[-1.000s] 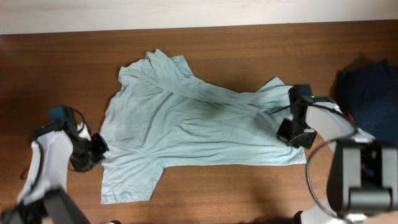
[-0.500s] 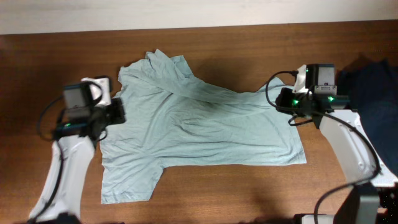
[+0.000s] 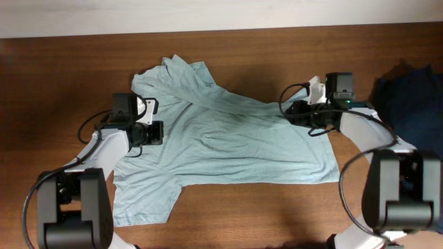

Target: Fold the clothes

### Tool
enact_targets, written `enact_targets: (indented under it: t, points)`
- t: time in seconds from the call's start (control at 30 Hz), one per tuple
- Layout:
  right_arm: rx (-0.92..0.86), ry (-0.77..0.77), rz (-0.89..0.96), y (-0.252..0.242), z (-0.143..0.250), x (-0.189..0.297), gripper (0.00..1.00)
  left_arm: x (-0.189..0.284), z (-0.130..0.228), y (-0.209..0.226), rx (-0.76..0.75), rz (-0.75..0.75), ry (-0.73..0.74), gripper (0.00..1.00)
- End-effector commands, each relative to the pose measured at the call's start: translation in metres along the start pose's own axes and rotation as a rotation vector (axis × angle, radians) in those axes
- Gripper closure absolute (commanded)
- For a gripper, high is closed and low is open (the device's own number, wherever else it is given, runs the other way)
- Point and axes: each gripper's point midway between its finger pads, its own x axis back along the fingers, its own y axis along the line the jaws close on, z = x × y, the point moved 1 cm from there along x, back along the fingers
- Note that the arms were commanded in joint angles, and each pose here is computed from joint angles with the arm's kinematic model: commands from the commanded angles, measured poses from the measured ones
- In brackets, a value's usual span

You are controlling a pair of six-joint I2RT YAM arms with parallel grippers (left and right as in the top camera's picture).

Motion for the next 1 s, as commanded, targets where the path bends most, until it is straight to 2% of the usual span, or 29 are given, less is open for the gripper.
enact_targets:
  t: [0.0, 0.23, 0.5, 0.6, 0.73, 0.8, 0.97]
  points:
    - [0.03, 0.021, -0.04, 0.008, 0.002, -0.016, 0.58, -0.003, 0.003, -0.002, -0.023, 0.011, 0.008, 1.0]
    - [-0.056, -0.04, -0.012, -0.002, -0.013, -0.029, 0.57, -0.003, 0.007, 0.0, -0.019, 0.002, 0.026, 1.0]
    - [-0.065, -0.361, -0.121, 0.016, -0.09, -0.021, 0.56, -0.003, 0.01, 0.005, -0.016, -0.034, 0.041, 1.0]
    - [-0.07, -0.42, -0.148, 0.022, -0.111, -0.01, 0.56, -0.003, 0.011, 0.006, -0.016, -0.04, 0.045, 0.99]
    - [-0.03, -0.325, -0.104, 0.017, -0.111, 0.0, 0.56, -0.003, 0.011, 0.006, -0.015, -0.04, 0.044, 1.0]
    - [-0.013, -0.201, -0.045, 0.011, -0.103, 0.015, 0.5, -0.003, 0.011, 0.007, -0.034, -0.04, 0.044, 1.0]
    - [-0.134, 0.04, 0.015, 0.022, -0.065, 0.033, 0.5, -0.003, 0.011, 0.006, -0.045, -0.039, 0.044, 1.0]
